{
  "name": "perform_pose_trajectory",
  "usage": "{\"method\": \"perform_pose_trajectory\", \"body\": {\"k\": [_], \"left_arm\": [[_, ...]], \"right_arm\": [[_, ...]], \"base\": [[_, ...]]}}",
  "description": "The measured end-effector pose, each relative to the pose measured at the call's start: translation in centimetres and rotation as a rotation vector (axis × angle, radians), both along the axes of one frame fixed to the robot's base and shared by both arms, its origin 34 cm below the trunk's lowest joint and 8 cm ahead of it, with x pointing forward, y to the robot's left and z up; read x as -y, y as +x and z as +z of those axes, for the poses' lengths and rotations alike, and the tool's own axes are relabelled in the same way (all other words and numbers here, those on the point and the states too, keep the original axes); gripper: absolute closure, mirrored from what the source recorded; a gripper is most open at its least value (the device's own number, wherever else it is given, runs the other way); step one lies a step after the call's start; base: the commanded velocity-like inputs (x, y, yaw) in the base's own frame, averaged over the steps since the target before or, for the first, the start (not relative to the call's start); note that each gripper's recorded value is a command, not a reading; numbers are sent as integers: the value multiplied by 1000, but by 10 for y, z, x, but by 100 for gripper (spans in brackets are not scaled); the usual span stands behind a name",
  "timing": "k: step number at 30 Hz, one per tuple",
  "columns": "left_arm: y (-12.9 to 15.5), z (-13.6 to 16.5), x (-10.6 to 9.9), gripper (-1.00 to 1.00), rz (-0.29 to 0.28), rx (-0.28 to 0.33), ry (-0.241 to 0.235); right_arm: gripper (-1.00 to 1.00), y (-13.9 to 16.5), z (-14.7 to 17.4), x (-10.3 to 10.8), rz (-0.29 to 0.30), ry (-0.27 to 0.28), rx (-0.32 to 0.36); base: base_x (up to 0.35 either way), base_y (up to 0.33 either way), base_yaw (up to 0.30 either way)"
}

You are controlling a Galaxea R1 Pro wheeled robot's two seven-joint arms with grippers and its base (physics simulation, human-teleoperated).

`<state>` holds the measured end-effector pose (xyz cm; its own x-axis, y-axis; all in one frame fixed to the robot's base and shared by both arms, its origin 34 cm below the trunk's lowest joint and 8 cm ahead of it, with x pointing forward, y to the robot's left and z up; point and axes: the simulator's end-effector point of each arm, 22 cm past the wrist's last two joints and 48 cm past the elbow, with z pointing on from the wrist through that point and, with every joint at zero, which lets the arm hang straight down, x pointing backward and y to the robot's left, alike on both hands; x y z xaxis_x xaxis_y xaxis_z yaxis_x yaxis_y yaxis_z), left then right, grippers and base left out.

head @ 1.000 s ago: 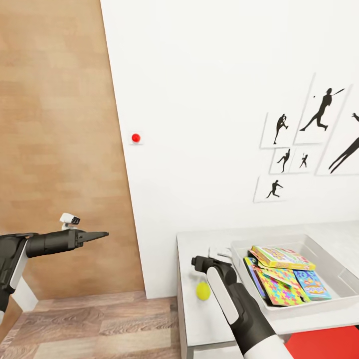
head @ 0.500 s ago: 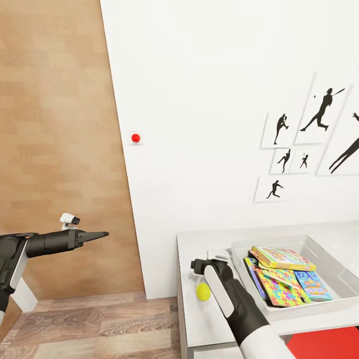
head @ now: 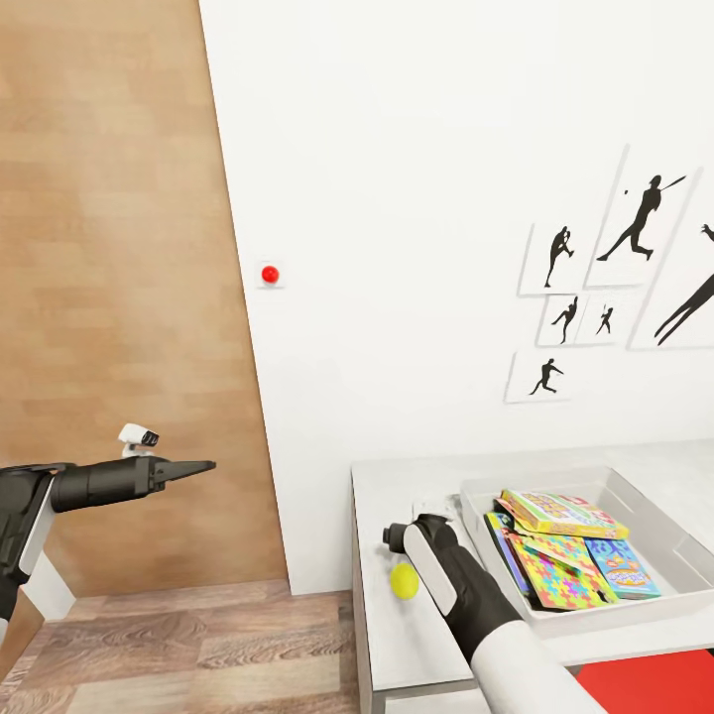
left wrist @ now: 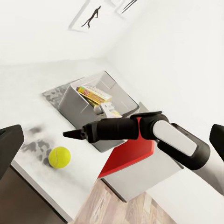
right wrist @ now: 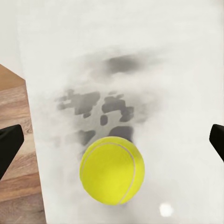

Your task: Put all the toys in the child's room - the three board games (two on the bed and one on the table), the two jigsaw puzzles on the table, and the tennis ball on the table - inside the toy box on the table in the child's room.

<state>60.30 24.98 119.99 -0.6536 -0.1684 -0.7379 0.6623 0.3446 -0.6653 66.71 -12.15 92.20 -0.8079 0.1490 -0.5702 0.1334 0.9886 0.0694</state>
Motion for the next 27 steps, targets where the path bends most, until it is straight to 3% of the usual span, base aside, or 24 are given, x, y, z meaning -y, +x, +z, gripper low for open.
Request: {"method": "perform_pose_trajectory", "body": {"k": [27], "left_arm": [[1, -2, 0, -100, 0, -2, 1]], "right_arm": [[-100, -4, -11, 2, 2, -10, -30]], "base": [[0, 28, 0]]}}
